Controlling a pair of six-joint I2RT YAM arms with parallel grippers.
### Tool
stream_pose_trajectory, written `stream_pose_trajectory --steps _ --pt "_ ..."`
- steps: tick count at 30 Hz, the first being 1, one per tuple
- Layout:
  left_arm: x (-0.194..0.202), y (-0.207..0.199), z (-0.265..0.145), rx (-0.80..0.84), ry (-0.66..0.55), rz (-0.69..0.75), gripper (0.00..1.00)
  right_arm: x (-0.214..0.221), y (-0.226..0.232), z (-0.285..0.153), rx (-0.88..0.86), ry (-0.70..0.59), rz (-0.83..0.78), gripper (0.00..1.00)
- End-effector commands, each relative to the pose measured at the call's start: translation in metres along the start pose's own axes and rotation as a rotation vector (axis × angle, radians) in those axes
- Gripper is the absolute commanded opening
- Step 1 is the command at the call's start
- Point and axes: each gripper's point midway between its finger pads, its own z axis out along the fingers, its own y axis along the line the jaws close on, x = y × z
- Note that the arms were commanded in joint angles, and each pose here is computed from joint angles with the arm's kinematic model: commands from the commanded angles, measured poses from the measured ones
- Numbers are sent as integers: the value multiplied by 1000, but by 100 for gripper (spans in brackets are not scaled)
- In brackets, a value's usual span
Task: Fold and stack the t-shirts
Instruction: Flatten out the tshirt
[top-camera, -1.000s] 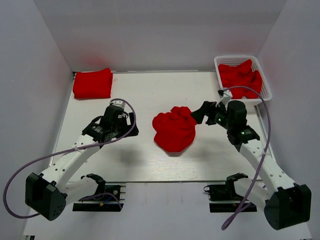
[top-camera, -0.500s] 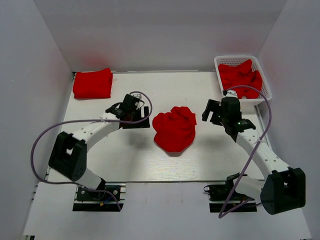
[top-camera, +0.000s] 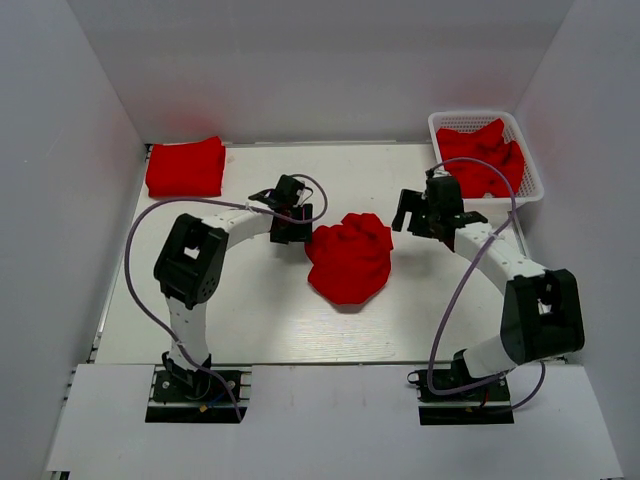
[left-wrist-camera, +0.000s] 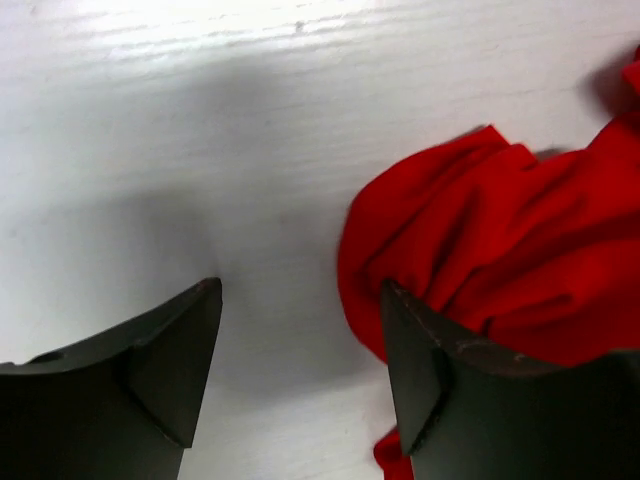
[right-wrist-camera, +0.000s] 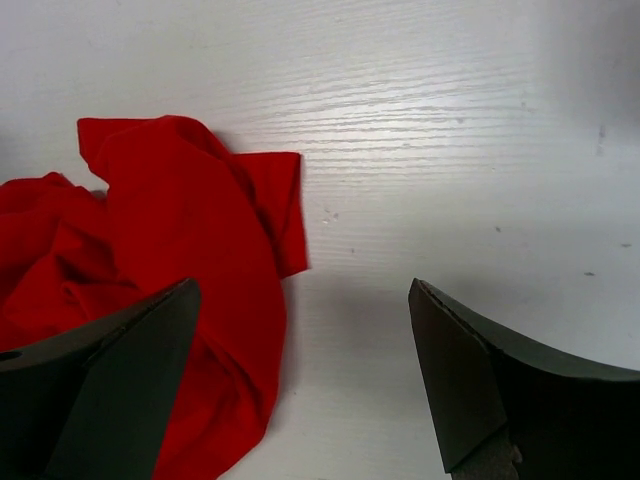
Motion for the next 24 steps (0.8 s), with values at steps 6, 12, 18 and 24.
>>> stream_pose_trajectory --steps 6,12,18,24 --pt "25 -19 28 118 59 48 60 -4 17 36 -77 29 -28 90" --pt "37 -44 32 197 55 121 37 7 11 65 -41 66 1 90" --pt "41 -46 34 171 42 141 0 23 22 87 -94 141 16 87" --pt "24 -48 21 162 -23 141 0 40 49 97 -255 207 1 75"
